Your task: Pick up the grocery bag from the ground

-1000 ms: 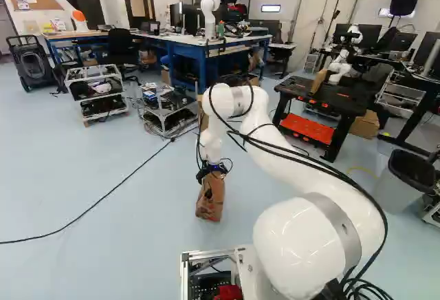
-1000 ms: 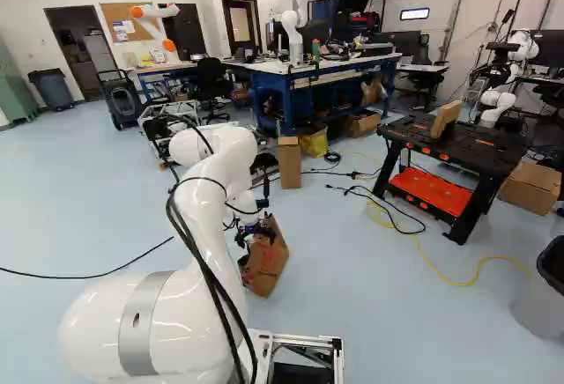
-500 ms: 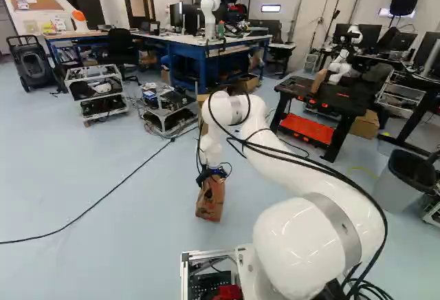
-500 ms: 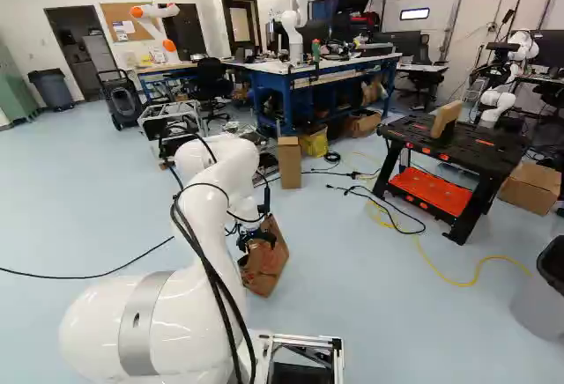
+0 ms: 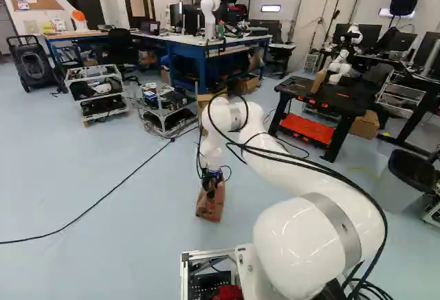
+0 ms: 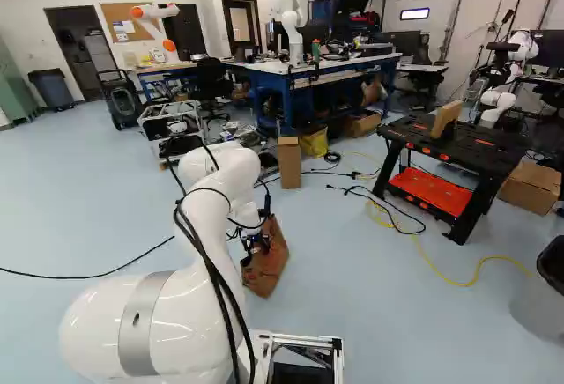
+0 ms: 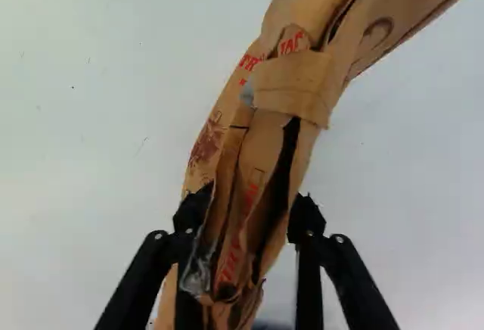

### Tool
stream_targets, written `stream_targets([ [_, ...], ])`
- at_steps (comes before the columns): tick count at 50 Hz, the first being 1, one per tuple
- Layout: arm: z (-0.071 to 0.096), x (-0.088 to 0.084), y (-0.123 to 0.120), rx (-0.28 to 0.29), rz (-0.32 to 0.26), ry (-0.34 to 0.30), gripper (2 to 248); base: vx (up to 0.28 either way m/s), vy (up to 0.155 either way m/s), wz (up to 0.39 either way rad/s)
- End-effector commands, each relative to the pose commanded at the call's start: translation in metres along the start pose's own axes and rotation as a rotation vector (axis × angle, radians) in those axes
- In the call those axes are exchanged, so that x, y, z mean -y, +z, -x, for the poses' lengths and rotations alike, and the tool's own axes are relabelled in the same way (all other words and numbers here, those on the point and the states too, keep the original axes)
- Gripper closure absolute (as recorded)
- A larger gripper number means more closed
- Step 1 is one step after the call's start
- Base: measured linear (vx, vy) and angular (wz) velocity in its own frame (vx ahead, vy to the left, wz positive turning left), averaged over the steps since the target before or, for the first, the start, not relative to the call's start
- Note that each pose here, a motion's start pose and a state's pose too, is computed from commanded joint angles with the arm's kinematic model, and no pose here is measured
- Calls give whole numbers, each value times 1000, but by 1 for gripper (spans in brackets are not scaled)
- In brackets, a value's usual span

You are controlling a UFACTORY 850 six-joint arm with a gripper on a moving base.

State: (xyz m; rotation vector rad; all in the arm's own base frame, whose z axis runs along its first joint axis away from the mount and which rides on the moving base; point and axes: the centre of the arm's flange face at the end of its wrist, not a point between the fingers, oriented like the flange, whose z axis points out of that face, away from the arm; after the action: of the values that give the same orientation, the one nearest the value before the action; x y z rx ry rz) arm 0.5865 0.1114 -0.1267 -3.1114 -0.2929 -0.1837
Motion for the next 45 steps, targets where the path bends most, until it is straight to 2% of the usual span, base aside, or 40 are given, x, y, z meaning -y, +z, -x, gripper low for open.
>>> stream_targets([
  [3, 0, 0, 0, 0, 0, 0, 123, 0, 0, 0],
  [4, 0, 0, 0, 0, 0, 0, 161, 0, 0, 0],
  [8, 0, 0, 0, 0, 0, 0, 161, 0, 0, 0],
  [9, 0, 0, 0, 0, 0, 0, 199, 0, 0, 0],
  [13, 0, 0, -3, 0, 0, 0, 199, 0, 0, 0],
  [14, -1, 0, -4, 0, 0, 0, 225, 0, 0, 0],
  [45, -6, 0, -50, -7, 0, 0, 226, 0, 0, 0],
])
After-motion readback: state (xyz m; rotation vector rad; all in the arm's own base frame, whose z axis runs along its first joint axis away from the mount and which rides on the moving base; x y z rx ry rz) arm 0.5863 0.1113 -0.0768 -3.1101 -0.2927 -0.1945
